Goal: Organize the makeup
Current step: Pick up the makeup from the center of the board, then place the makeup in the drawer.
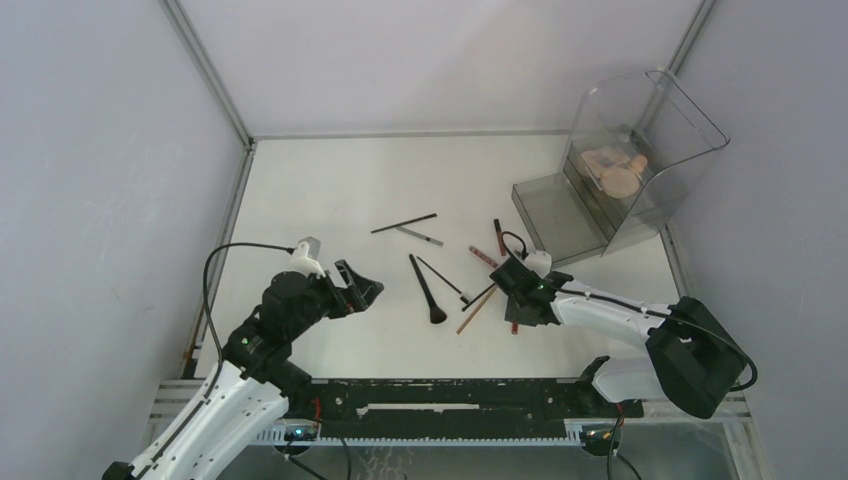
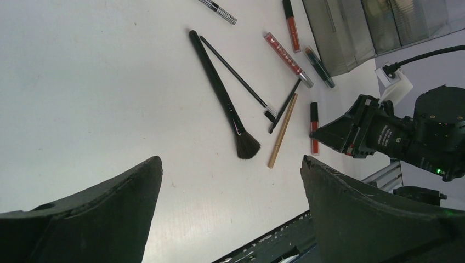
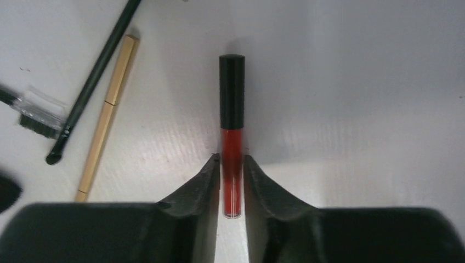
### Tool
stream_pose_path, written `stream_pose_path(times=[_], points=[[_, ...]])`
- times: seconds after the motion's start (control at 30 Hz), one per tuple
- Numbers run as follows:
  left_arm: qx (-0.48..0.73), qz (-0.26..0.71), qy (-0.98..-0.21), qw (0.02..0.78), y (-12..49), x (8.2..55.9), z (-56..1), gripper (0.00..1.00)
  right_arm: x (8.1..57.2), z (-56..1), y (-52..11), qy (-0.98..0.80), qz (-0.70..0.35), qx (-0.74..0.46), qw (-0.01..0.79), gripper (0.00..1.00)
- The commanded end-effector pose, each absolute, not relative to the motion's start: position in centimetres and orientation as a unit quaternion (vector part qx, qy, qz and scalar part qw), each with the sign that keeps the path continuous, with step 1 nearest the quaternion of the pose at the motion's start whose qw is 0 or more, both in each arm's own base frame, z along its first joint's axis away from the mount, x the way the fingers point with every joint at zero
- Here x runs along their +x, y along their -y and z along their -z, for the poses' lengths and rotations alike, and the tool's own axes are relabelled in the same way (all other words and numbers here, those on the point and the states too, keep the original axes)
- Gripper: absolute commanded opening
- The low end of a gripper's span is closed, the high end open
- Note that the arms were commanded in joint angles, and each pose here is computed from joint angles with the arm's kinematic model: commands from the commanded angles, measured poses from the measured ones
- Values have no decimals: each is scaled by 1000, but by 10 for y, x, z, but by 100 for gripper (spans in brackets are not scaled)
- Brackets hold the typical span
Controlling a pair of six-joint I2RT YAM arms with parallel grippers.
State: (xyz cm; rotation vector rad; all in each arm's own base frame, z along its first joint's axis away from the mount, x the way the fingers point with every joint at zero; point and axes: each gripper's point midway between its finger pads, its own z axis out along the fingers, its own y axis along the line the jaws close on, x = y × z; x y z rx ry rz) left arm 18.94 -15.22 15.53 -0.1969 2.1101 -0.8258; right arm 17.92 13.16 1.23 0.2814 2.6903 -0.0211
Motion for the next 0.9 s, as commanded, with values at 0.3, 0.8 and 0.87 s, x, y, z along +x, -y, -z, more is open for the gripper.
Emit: stream_pose_path(times=[0.3,0.8,0.87], points=[[-81,327,-847,410,150,183,-147,100,196,-53,-152,-959,-69,23,275,3],[-86,314,-847,419,146,188,-151,100,287,-150,-79,-920,24,27,390,3],[-84,312,-849,417,147,188,-151,100,308,-158,-68,-914,41,37,402,4]])
